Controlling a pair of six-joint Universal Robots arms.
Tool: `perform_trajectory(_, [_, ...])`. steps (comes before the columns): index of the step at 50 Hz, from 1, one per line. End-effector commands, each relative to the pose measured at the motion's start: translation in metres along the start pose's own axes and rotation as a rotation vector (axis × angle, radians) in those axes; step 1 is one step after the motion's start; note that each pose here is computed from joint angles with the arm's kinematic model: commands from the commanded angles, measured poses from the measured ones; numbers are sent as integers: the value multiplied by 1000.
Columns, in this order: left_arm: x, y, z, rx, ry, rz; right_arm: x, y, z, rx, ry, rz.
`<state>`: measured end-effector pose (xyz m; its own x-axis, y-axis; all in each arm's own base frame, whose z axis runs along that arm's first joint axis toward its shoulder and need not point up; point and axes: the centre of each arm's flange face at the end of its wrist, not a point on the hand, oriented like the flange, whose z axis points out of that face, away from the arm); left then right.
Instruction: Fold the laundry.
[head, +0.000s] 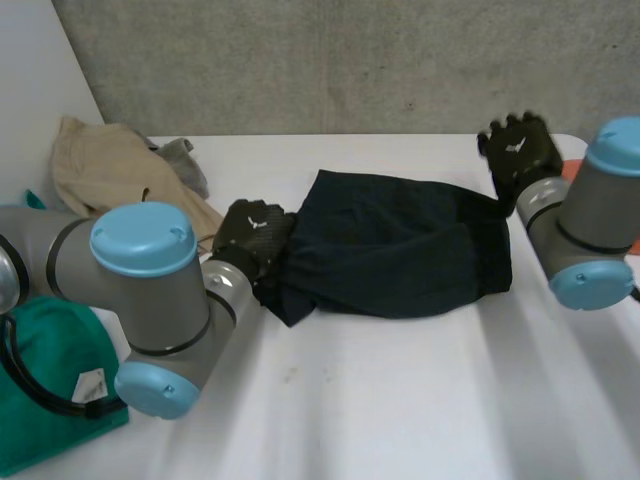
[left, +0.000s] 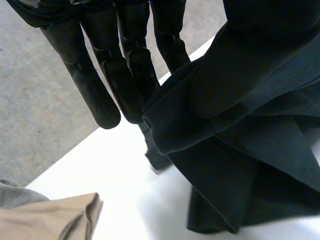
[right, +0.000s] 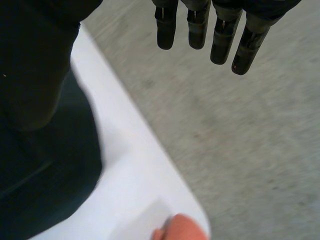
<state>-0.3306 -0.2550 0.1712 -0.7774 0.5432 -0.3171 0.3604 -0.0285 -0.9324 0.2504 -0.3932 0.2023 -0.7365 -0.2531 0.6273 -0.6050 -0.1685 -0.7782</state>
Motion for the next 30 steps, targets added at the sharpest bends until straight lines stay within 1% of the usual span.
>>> perform_trajectory(1, [-8, -7, 10, 30, -27, -5, 30, -46, -51, 76, -56, 83])
perform_trajectory(2, [-9, -6, 11, 26, -27, -5, 29, -51, -67, 58, -114, 99])
perform_trajectory(5, [-11, -3, 14, 18, -32, -9, 28, -55, -87, 26, -200, 114])
perform_trajectory(6, [-11, -1, 15, 14, -31, -9, 28, -52, -99, -10, -251, 125])
perform_trajectory(9, [-10, 1, 15, 7, -31, -10, 28, -39, -110, -82, -307, 150])
perform_trajectory(10, [-10, 2, 15, 6, -29, -10, 24, -29, -116, -131, -346, 165])
perform_trajectory(13, [-10, 2, 14, 3, -29, -13, 17, -15, -123, -173, -386, 186])
perform_trajectory(16, [-9, 3, 14, 1, -27, -15, 11, -8, -120, -163, -391, 198])
perform_trajectory(21, [-10, 4, 13, -4, -27, -16, -14, 25, -96, -162, -395, 190])
perform_trajectory(30, [-18, 5, 15, -9, -46, -18, -39, 63, -63, -176, -398, 182])
